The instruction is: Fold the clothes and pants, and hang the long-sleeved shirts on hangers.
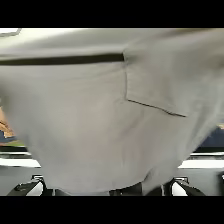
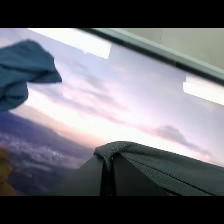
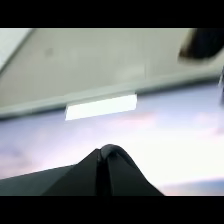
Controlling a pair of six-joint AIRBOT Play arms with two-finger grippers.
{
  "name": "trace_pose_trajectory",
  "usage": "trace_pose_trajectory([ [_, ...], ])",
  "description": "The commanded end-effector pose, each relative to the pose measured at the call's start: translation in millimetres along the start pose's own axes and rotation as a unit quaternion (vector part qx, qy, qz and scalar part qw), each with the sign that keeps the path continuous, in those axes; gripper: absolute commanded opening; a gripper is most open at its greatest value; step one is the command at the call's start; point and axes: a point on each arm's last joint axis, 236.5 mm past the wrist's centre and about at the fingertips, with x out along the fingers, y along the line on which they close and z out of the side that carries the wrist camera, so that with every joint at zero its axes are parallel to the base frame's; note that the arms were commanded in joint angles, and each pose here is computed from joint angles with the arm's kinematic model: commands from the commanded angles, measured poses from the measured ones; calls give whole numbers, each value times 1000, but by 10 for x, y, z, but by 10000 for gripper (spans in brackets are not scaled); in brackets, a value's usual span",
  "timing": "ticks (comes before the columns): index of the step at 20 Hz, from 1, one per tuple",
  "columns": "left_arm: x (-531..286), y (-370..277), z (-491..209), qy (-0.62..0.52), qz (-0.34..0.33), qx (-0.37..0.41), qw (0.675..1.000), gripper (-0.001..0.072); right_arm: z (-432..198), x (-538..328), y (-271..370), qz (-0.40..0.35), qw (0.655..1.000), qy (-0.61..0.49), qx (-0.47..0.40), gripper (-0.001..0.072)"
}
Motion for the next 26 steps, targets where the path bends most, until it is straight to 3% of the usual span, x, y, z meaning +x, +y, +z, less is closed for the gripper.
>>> trace_pose_trajectory([
  [1,1309,215,-569,145,26,-1,989,16,-1014,1202,-726,-23,975,198,96,36],
  [4,2443,336,-1176,238,42,-1,970,16,-1930,2194,-1035,-40,949,299,95,36],
  [7,3253,353,-1806,290,50,-3,956,16,-2477,3046,-1095,-50,949,300,87,36],
  [13,3958,291,-2407,302,56,-34,951,21,-3107,3761,-1190,-71,943,288,151,38],
  [14,3962,287,-2428,305,56,-35,950,48,-3166,3756,-1209,-72,939,297,155,56],
  [15,3948,276,-2407,304,55,-35,950,161,-3179,3726,-1247,-74,936,304,159,138],
  [16,3895,288,-2349,306,56,-37,950,390,-3172,3662,-1269,-72,932,314,165,236],
  [17,3815,320,-2259,309,59,-38,949,565,-3133,3554,-1308,-64,927,329,169,295],
  [18,3699,384,-2134,313,59,-29,948,619,-3066,3418,-1356,-48,923,344,165,355],
  [19,3561,473,-2029,319,62,-22,946,619,-2983,3253,-1426,-29,920,358,156,413],
  [22,3000,887,-1893,364,96,-40,925,619,-2794,2620,-1833,14,912,399,95,395],
  [26,2339,1286,-2083,394,136,-59,907,616,-3007,1845,-2367,10,888,415,195,421],
])
